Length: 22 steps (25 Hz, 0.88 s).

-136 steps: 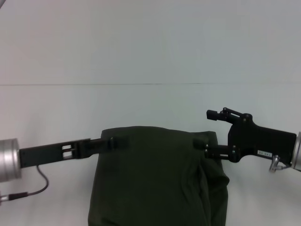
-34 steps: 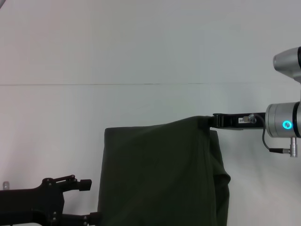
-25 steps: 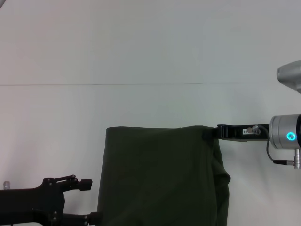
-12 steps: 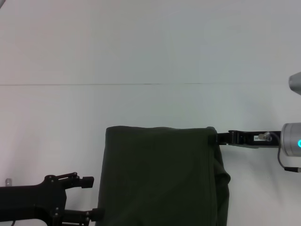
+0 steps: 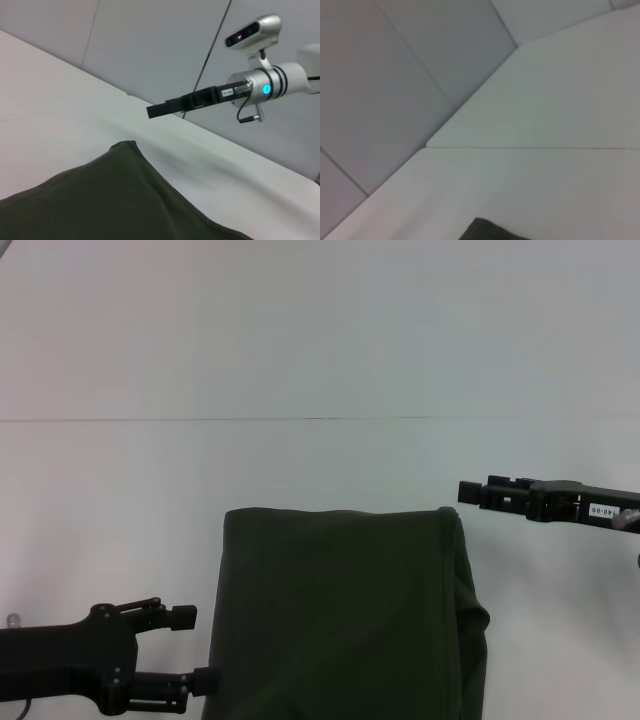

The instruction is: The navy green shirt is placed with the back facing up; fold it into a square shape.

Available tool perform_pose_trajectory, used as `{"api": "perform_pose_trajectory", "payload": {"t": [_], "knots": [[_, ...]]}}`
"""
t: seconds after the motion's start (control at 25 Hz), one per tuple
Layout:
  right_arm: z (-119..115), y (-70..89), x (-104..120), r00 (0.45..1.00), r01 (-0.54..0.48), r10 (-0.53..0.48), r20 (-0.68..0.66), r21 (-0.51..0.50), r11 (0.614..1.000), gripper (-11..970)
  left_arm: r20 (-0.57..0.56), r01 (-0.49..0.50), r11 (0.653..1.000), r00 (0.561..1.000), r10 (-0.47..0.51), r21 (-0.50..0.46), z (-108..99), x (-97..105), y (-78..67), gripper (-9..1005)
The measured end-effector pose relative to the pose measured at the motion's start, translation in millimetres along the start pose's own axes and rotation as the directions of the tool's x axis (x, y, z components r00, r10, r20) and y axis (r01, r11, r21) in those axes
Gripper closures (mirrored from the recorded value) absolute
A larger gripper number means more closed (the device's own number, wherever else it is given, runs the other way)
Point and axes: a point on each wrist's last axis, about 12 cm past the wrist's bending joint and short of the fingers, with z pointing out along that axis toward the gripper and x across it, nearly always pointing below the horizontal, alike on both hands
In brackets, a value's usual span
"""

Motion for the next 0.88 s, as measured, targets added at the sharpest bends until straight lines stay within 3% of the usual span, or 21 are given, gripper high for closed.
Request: {"api": "perform_pose_trajectory", "payload": {"t": [0.12, 0.4, 0.64, 0.88], "knots": [[3.3, 8.1, 3.4, 0.99, 0.141, -0.142, -0.021, -0.059, 0.988, 152, 0.005, 0.006, 1.0, 1.0, -0.006, -0.003, -0.8, 0.7, -0.1, 62], [30.8, 33.1, 26.3, 0.9, 0.412, -0.431, -0.058, -0.206, 0.888, 161, 0.028, 0.028, 1.0, 0.999, -0.027, -0.008, -0.4, 3.6, -0.1, 62], [44.0, 37.7, 40.0, 0.851, 0.492, -0.521, -0.068, -0.247, 0.835, 158, 0.04, 0.033, 0.999, 0.999, -0.033, -0.008, -0.8, 4.8, -1.2, 62], [48.0, 32.5, 51.4, 0.828, 0.513, -0.547, -0.123, -0.223, 0.829, 157, 0.044, 0.039, 0.999, 0.998, -0.039, -0.006, -0.8, 6.3, -2.1, 62]]}}
